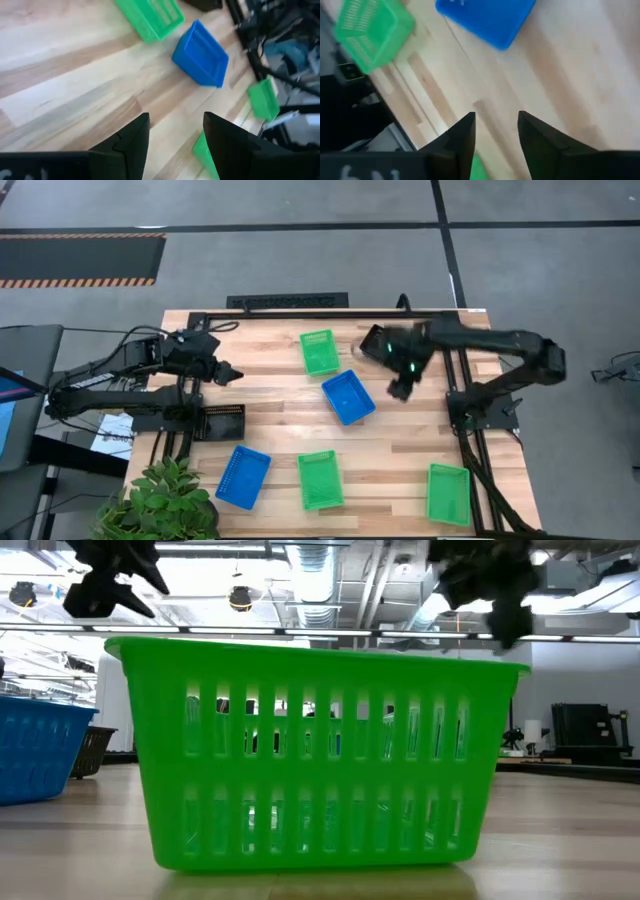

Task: Stack baskets by color
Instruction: Stack the bottom right green bin on the top green bin

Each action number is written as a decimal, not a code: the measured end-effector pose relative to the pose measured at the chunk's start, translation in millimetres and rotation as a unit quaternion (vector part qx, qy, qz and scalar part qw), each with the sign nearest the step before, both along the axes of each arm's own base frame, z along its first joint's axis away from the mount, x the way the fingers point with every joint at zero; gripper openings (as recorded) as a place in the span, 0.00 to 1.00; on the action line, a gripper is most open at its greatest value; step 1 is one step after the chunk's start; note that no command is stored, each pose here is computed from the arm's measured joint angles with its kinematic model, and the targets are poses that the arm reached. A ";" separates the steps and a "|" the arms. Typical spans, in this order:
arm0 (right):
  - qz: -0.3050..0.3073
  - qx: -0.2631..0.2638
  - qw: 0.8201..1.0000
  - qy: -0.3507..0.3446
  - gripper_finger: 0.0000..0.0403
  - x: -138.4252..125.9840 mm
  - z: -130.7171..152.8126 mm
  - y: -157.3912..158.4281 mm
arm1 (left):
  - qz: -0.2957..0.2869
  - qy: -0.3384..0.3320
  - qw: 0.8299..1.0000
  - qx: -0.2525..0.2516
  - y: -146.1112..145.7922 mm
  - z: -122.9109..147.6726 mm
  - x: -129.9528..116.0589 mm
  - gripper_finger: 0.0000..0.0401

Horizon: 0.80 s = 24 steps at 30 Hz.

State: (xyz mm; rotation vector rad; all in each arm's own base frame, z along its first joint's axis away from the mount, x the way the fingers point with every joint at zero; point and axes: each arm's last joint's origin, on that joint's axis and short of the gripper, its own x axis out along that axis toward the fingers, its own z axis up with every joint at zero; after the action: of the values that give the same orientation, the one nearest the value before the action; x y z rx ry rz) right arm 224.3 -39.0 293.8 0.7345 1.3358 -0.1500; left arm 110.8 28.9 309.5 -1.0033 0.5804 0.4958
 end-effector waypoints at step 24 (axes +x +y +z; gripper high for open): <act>0.052 -0.042 0.988 0.137 0.45 -92.0 -55.7 198.3 | -0.051 0.019 0.992 0.118 1.4 1.2 0.2 0.43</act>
State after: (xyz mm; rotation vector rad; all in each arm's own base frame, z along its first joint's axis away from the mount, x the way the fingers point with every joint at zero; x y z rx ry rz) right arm 132.4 159.3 238.1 0.5863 1.6154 -0.2285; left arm 111.0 30.4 310.7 -0.7372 0.5899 0.4817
